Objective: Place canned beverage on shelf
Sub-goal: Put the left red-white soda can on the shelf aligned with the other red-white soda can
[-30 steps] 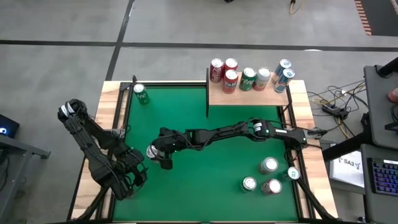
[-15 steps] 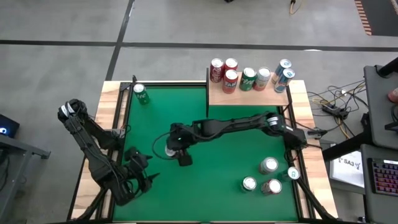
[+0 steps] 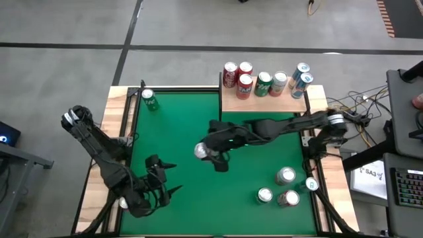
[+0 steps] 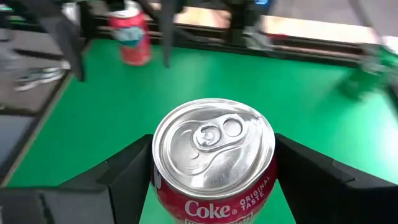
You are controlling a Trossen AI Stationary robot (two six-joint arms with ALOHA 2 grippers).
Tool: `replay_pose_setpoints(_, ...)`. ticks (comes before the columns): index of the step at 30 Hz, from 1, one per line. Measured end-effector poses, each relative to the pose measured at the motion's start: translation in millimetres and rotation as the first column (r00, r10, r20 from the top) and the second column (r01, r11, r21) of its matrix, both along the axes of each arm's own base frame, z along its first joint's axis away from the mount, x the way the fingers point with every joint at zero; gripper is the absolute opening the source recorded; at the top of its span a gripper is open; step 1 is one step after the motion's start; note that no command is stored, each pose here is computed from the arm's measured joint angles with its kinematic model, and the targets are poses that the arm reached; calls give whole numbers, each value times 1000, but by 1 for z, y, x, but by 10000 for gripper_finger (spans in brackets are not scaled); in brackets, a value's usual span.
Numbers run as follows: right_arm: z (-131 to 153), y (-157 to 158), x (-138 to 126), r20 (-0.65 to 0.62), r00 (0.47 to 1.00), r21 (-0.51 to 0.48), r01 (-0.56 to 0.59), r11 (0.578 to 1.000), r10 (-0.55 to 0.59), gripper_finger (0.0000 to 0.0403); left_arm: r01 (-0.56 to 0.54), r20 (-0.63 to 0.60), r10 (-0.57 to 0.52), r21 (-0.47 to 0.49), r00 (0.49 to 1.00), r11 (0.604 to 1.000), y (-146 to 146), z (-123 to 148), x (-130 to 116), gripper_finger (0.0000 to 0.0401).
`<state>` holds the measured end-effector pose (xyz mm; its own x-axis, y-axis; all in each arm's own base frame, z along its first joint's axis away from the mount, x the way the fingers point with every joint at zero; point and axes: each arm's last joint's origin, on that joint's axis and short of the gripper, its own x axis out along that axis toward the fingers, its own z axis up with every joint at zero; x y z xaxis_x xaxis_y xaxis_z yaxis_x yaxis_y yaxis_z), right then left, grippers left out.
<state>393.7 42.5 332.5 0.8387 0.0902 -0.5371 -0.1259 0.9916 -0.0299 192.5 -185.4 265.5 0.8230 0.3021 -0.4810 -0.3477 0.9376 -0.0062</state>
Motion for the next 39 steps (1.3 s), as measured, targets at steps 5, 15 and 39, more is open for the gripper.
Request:
replay_pose_setpoints(5,20,-4,-40,50,987,-29,153,988,-151,282,15,-33,-11,118,999,993,13,2,16,368)
replay_pose_setpoints(15,59,-26,-96,143,923,-76,370,926,-357,284,75,-177,-26,281,984,957,51,2,47,368)
replay_pose_setpoints(39,9,-101,-139,188,725,104,656,747,-663,287,300,-199,-237,414,951,859,137,-1,96,368)
